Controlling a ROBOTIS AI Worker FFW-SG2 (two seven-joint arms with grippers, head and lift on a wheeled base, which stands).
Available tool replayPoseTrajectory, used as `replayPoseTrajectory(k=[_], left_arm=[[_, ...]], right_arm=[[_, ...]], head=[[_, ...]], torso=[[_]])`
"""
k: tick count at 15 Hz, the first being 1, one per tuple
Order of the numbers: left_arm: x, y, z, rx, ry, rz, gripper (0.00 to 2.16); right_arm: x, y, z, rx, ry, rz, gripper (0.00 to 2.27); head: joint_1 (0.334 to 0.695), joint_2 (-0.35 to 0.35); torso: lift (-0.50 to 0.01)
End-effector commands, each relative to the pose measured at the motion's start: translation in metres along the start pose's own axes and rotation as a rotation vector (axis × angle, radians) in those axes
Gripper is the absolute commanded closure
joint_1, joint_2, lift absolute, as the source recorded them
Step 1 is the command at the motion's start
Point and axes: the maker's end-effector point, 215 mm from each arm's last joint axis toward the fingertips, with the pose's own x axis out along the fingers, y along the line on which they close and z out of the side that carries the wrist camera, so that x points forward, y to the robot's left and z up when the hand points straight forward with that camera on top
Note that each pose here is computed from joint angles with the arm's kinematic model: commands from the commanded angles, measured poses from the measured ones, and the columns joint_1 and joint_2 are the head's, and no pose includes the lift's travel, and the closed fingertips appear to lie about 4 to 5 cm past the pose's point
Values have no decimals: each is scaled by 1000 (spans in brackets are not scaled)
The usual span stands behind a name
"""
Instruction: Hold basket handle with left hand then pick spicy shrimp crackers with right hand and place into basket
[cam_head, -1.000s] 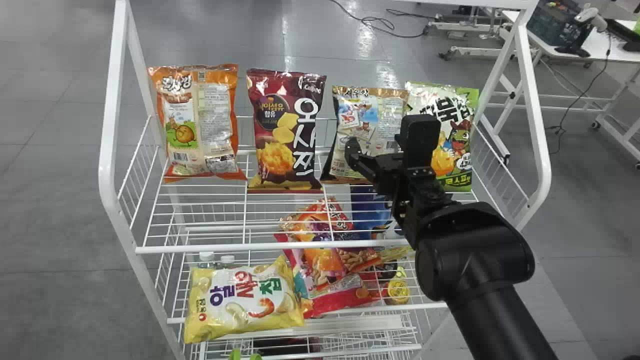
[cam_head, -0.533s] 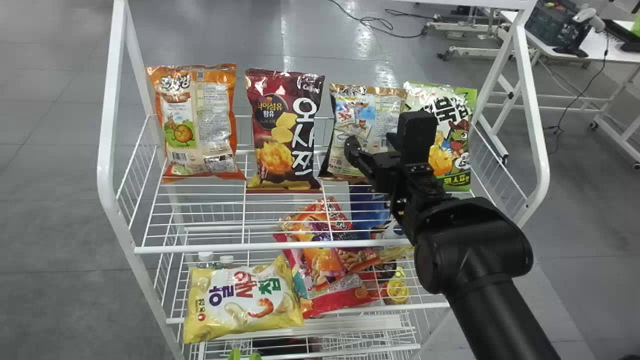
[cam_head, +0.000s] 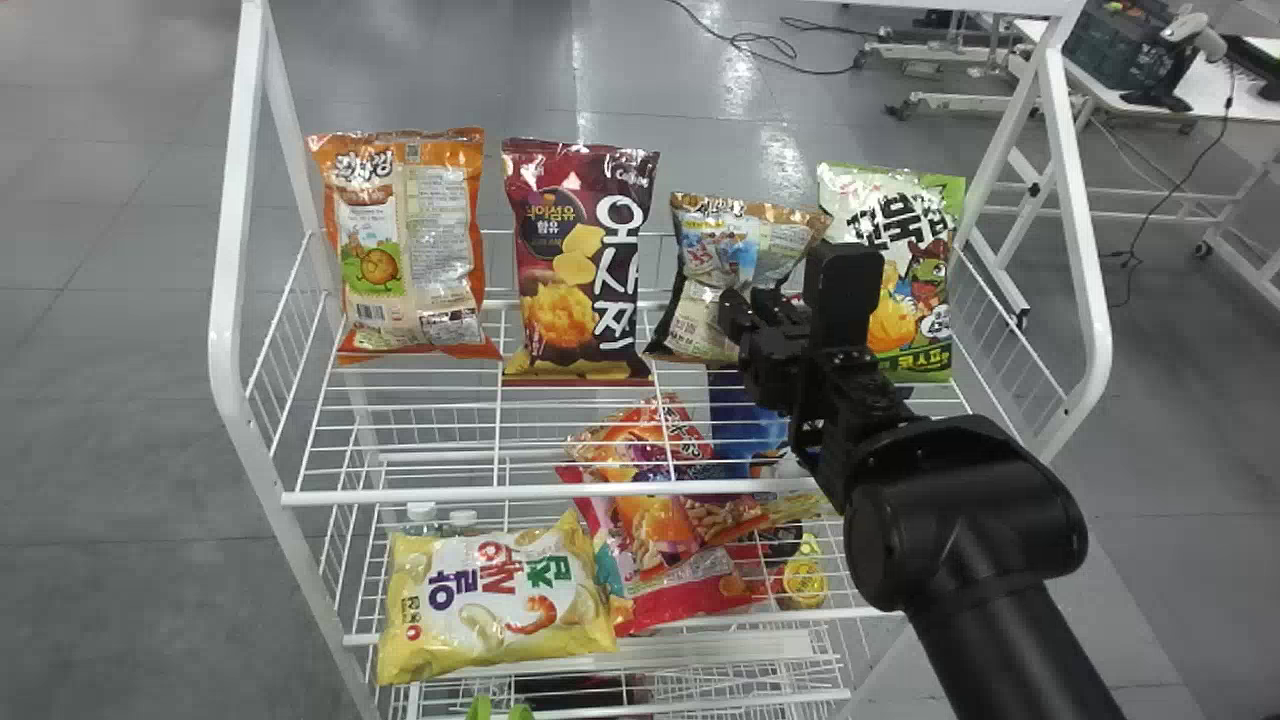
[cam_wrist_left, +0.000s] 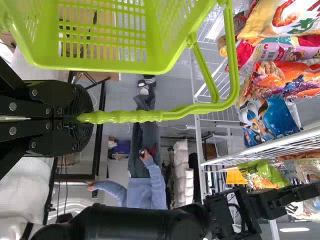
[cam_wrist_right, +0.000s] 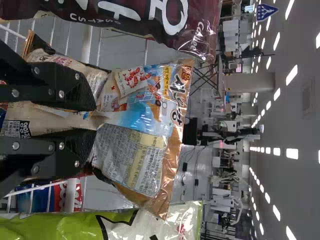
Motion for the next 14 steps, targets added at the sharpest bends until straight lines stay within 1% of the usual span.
replayPoseTrajectory(k=[1,7,10,14], left_arm=[[2,-1,1,-1,1,-4,1895],[6,-3,1,4,9,-9,1895],[7,-4,1,9,11,-8,1895],[9,-2,0,13,17,1,1895]], right_arm=[[-8,0,4,6,-17,-1,1926],[-35,-15,39,21,-108,-34,1922],[-55,-15,56,66,-144,-16,1922],[-89,-11,57,77,-113,16,1922]], head=[[695,-133],[695,-157],[695,-170],[695,-181]], torso=[[-37],[-37],[-37],[-37]])
